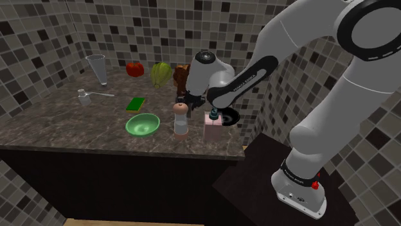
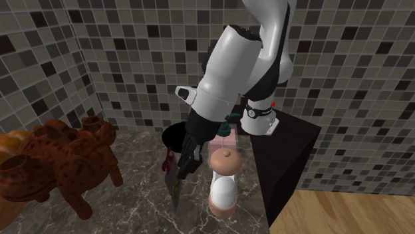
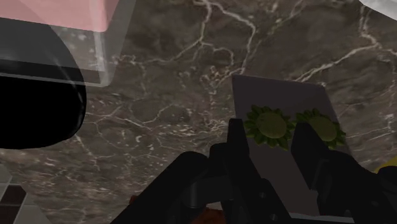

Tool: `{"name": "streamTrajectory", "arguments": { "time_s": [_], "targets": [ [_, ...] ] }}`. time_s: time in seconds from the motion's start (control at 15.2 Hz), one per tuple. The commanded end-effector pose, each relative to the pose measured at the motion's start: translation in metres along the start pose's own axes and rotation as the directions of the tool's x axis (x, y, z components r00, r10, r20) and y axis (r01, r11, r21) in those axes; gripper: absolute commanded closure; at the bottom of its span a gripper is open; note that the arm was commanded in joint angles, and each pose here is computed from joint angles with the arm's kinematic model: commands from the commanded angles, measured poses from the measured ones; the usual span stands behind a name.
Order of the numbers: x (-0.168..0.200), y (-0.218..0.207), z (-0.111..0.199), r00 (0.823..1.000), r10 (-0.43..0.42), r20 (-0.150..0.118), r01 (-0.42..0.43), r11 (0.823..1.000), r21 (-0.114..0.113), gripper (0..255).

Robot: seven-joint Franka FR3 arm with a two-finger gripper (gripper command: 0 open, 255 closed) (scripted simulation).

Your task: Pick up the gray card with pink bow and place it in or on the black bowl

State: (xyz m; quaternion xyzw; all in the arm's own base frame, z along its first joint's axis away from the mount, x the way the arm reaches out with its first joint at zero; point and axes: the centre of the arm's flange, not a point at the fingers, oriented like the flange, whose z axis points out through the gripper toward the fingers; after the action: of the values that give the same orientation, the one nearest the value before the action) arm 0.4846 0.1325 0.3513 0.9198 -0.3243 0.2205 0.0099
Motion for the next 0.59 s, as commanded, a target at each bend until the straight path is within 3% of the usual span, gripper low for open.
{"name": "streamTrajectory", "arguments": {
  "time_s": [0.0,0.53],
  "targets": [
    [0.005,-0.001,-0.009,1.0,0.0,0.001,0.0,1.0,0.0,255],
    [0.022,-0.006,-0.047,1.0,0.0,0.001,0.0,1.0,0.0,255]
  ]
}}
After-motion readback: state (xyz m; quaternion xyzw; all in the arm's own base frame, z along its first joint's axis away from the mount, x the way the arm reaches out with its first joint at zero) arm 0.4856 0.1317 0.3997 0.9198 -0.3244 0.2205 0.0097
